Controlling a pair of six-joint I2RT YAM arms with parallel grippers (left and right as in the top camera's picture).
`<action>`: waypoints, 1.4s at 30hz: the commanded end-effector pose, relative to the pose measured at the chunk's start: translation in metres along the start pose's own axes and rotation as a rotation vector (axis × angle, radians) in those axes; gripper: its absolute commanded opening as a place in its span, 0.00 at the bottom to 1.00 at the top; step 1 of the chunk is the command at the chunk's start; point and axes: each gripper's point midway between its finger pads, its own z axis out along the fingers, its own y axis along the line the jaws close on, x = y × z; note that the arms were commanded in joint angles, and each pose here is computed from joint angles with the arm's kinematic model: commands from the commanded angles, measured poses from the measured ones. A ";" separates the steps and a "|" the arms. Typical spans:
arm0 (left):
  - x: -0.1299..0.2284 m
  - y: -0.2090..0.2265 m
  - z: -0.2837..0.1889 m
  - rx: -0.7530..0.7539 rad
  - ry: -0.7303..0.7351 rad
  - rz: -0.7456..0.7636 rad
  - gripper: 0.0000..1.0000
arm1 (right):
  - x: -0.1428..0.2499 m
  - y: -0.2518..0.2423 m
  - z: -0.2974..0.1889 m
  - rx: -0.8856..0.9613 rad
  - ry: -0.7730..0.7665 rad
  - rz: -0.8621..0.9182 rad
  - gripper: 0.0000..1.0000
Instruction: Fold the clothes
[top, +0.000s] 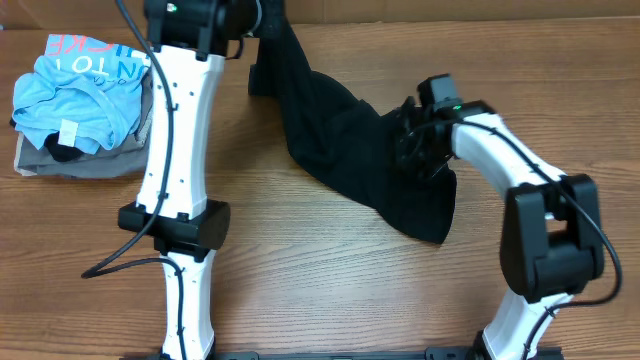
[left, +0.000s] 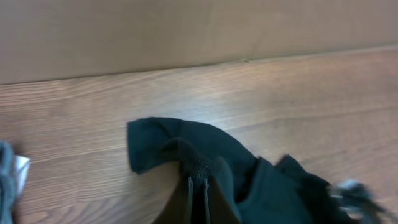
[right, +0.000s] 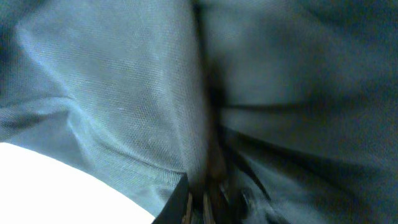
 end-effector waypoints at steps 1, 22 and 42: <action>-0.030 0.029 -0.061 -0.052 -0.139 -0.021 0.04 | -0.054 0.017 -0.114 -0.021 -0.270 -0.024 0.04; 0.027 0.065 -0.132 -0.143 0.026 -0.093 0.04 | 0.036 -0.044 -0.288 0.099 -0.258 0.219 0.04; 0.080 0.090 -0.058 -0.212 0.311 -0.114 0.04 | 0.169 -0.033 -0.076 -0.116 0.346 0.387 0.28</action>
